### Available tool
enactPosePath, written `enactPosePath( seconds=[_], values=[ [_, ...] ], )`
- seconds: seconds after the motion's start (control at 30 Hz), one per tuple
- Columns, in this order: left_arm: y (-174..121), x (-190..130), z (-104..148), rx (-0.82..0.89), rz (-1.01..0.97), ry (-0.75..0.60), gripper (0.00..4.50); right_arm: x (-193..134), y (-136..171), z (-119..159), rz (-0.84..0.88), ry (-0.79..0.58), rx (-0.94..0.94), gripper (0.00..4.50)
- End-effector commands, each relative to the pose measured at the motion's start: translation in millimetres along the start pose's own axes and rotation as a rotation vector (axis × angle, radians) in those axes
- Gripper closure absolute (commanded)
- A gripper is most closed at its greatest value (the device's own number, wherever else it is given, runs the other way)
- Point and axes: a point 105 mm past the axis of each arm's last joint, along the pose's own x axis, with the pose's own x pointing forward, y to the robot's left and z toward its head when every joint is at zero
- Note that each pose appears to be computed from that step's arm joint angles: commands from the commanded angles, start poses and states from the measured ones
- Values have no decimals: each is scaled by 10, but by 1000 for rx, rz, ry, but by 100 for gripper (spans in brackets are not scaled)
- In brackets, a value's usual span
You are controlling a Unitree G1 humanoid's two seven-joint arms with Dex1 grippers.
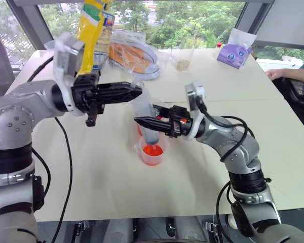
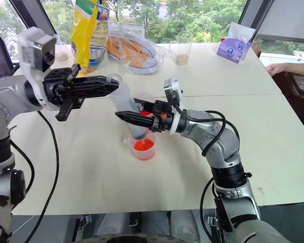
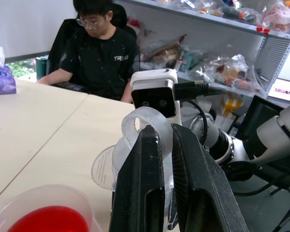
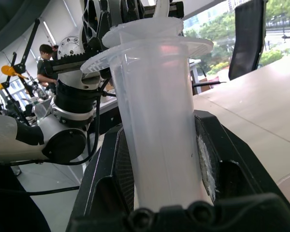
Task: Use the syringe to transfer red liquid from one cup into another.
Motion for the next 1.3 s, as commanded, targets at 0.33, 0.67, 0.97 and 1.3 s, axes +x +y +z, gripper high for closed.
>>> enactPosePath(
  seconds=[0.33, 0.67, 0.97, 1.3],
  values=[
    [116, -271, 74, 5, 136, 19, 3, -48, 89, 227, 28, -100, -28, 311],
    [40, -396, -102, 21, 200, 59, 3, -68, -81, 494, -65, -120, -43, 311],
    [12, -359, -366, 36, 230, 100, 3, -643, -939, 650, -575, 208, 194, 311],
    [-11, -281, -423, 46, 227, 64, 3, -1603, -1170, -256, -1054, 751, 500, 311]
  ],
)
